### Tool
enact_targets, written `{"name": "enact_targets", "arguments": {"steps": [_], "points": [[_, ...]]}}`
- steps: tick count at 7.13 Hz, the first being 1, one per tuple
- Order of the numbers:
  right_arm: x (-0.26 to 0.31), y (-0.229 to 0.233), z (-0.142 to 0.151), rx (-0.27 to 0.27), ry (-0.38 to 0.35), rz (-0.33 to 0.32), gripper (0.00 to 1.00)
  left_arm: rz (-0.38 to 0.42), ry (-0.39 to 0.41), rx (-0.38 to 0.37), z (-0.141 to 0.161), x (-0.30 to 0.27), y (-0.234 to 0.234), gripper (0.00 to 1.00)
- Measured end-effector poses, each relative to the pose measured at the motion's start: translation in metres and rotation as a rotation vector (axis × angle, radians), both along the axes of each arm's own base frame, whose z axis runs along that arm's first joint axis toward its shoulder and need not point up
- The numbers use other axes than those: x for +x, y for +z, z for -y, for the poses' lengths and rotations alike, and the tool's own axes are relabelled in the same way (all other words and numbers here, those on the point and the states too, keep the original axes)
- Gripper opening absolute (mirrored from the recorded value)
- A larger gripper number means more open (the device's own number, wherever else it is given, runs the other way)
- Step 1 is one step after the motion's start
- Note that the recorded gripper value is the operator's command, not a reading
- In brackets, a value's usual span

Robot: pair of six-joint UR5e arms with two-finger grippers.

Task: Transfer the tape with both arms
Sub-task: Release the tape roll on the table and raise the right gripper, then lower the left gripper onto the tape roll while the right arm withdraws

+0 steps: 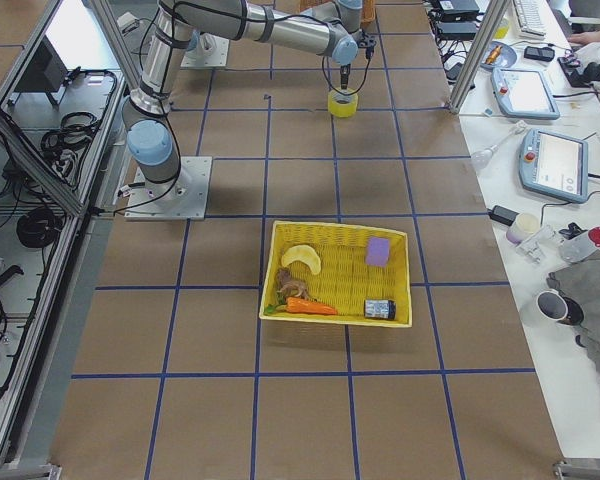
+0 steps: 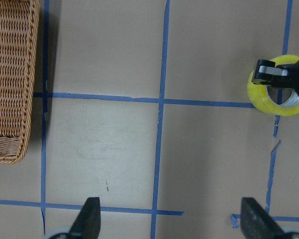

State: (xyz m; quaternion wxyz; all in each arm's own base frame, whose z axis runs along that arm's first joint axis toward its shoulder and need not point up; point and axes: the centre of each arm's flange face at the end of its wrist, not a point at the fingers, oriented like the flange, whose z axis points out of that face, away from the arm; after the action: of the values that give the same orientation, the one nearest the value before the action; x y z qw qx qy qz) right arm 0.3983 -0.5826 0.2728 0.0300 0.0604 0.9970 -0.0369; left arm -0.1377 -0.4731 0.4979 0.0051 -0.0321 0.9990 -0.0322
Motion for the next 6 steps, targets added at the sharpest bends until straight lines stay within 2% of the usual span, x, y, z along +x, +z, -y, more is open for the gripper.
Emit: {"name": "enact_targets", "arguments": {"steps": [1, 3, 4, 6], "points": [[-0.025, 0.029, 0.0, 0.013, 0.015, -0.016, 1.0, -0.001, 0.0, 0.001, 0.0, 0.0, 0.0, 1.0], [-0.136, 0.087, 0.01, 0.078, 0.023, -0.041, 1.0, -0.021, 0.015, 0.015, 0.008, -0.003, -0.007, 1.0], [-0.191, 0.111, 0.003, 0.093, 0.061, -0.049, 1.0, -0.041, 0.058, 0.038, 0.017, -0.007, -0.019, 1.0], [-0.25, 0.141, -0.04, 0.102, 0.13, -0.059, 1.0, -0.084, 0.201, 0.093, 0.047, -0.033, -0.067, 1.0]]}}
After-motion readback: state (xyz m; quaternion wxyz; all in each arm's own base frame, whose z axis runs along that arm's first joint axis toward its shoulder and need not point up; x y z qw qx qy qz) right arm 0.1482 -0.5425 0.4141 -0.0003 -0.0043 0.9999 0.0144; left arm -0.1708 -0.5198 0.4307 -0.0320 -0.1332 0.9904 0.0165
